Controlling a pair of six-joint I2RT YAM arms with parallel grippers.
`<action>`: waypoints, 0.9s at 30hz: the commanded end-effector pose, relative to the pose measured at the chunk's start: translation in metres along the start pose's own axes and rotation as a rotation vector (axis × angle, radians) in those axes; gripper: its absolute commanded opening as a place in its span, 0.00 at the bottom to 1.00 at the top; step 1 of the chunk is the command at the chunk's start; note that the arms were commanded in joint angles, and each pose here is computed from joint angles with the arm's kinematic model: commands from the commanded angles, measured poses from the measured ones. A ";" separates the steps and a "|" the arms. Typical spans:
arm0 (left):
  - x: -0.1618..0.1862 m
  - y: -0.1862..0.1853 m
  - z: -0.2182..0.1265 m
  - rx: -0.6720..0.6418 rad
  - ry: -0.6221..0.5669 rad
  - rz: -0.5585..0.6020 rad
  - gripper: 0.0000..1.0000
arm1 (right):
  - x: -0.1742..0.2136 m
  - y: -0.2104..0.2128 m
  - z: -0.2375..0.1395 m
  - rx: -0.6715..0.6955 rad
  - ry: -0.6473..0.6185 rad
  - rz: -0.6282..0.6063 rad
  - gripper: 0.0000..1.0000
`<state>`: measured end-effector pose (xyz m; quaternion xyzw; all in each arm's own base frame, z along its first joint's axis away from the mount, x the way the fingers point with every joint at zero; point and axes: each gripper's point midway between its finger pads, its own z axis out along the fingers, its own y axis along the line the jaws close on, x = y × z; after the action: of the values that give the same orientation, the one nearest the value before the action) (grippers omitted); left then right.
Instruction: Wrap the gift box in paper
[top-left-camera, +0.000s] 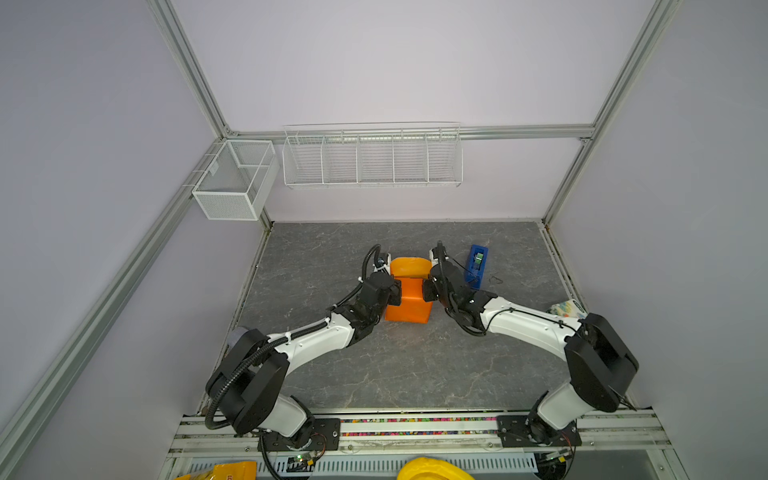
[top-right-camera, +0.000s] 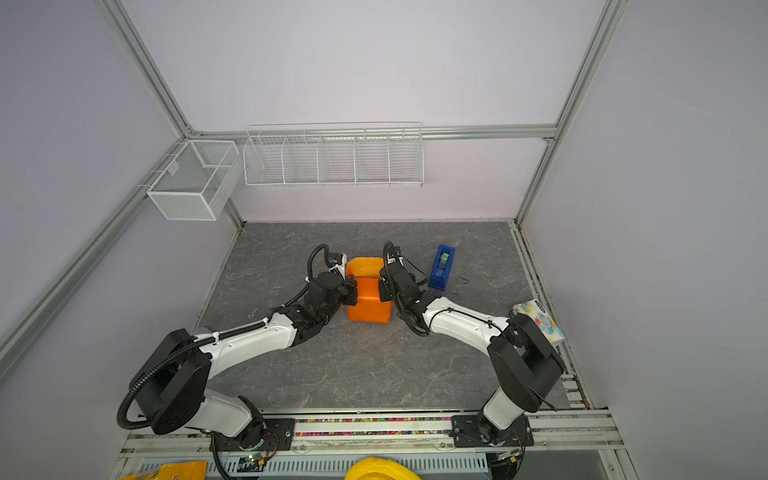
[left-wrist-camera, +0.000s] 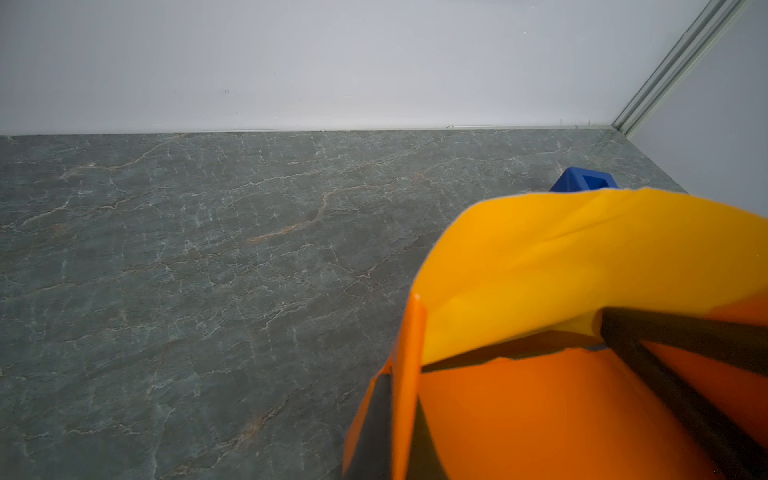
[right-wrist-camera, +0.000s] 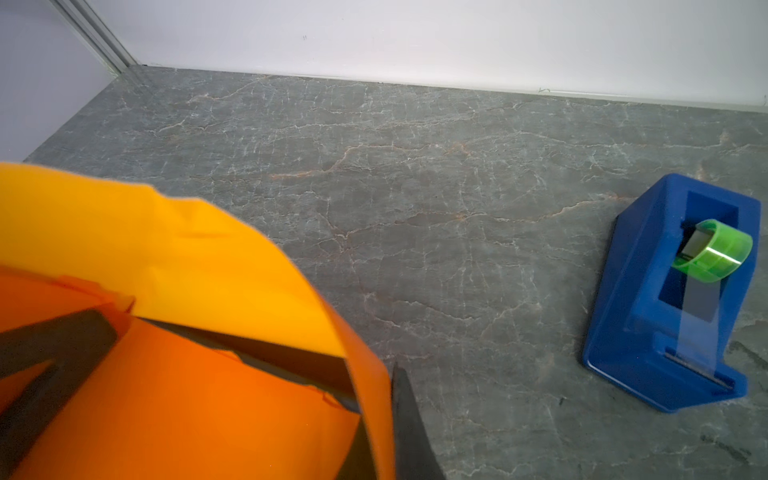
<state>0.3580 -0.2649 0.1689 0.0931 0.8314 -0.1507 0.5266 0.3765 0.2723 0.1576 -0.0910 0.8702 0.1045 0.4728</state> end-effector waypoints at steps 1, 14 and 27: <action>0.001 -0.008 0.006 0.019 -0.002 -0.009 0.01 | -0.009 0.002 0.006 -0.009 -0.020 -0.037 0.06; 0.032 0.004 0.011 -0.015 0.033 -0.072 0.01 | -0.014 -0.005 -0.013 -0.001 -0.007 -0.023 0.33; 0.033 0.004 0.012 -0.022 0.041 -0.077 0.01 | -0.034 0.039 -0.072 -0.213 0.034 -0.035 0.36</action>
<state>0.3617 -0.2665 0.1561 0.0561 0.8294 -0.1705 0.5290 0.3439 0.2783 0.2456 -0.1294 0.8445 0.1654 0.4926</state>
